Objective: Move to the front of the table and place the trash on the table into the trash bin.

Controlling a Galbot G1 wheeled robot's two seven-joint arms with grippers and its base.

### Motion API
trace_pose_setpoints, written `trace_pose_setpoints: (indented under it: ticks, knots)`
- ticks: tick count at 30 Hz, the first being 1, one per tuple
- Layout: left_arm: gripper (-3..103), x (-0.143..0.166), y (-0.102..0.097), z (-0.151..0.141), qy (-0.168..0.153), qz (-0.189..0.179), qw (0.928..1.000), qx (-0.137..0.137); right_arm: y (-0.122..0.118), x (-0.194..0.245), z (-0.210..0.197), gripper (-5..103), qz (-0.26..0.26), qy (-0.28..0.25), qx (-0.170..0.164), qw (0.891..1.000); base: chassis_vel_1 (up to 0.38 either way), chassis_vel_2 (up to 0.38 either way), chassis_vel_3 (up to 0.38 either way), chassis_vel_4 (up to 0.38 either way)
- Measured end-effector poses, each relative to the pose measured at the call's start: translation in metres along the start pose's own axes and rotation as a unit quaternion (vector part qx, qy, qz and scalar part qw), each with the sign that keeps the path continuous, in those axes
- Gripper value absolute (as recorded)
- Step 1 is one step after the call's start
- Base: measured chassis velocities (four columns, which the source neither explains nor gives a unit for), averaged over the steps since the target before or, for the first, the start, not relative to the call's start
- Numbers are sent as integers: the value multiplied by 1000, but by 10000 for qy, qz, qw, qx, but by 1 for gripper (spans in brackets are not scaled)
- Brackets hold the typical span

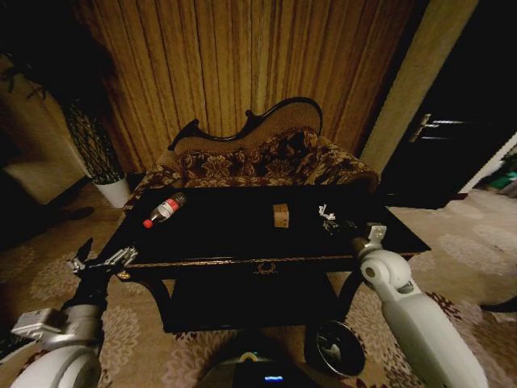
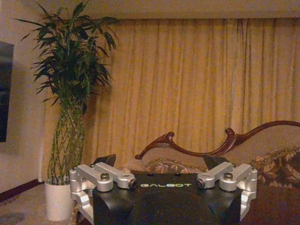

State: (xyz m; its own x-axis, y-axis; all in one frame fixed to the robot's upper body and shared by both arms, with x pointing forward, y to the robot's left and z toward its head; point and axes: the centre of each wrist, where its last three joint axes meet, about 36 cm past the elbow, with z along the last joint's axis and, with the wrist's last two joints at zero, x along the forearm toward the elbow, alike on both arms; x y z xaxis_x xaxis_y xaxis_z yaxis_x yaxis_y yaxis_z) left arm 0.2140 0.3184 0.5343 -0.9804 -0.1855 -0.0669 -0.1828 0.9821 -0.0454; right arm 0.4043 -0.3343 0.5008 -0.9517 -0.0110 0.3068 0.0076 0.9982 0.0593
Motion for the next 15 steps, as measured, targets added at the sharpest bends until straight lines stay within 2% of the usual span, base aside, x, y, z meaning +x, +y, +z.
trace_pose_setpoints:
  ticks: [1, 3, 4, 5, 6, 8, 10, 11, 13, 15]
  knots:
    - [100, 0, 0, 0, -4, 3, 10000, -5, 0, 0, 0, 40, -5, -10, -5, 10000, 0, 0, 0, 0]
    - [100, 0, 1, -1, -12, 7, 10000, -10, 0, 0, 0, 40, -16, -15, -8, 10000, 0, 0, 0, 0]
    - [100, -1, 1, -1, -22, 6, 10000, -14, 0, 0, 0, 30, -35, -17, -12, 10000, 0, 0, 0, 0]
    - [100, -1, 1, -1, -31, 6, 10000, -19, 0, 0, 1, 30, -50, -18, -15, 10000, 0, 0, 0, 0]
    - [100, 0, 2, -1, -55, 2, 10000, -26, 0, -1, 1, 19, -68, -23, -14, 10000, 0, 0, 0, 0]
    - [100, 0, 2, -1, -69, -1, 10000, -30, 0, -2, 2, 19, -78, -27, -8, 10000, 0, 0, 0, 0]
    - [100, 0, 3, -1, -81, -9, 10000, -37, 0, -3, 3, 8, -94, -24, -4, 10000, 0, 0, 0, 0]
    - [100, 0, 3, -1, -81, -9, 10000, -37, 0, -3, 3, 8, -94, -24, -4, 10000, 0, 0, 0, 0]
    - [100, 1, 3, -1, -85, -15, 10000, -31, 0, -3, 4, 1, -105, -21, -3, 9999, 0, 0, 0, 0]
    - [100, 1, 3, -1, -91, -16, 10000, -29, 0, -4, 4, 1, -106, -23, -4, 9999, 0, 0, 0, 0]
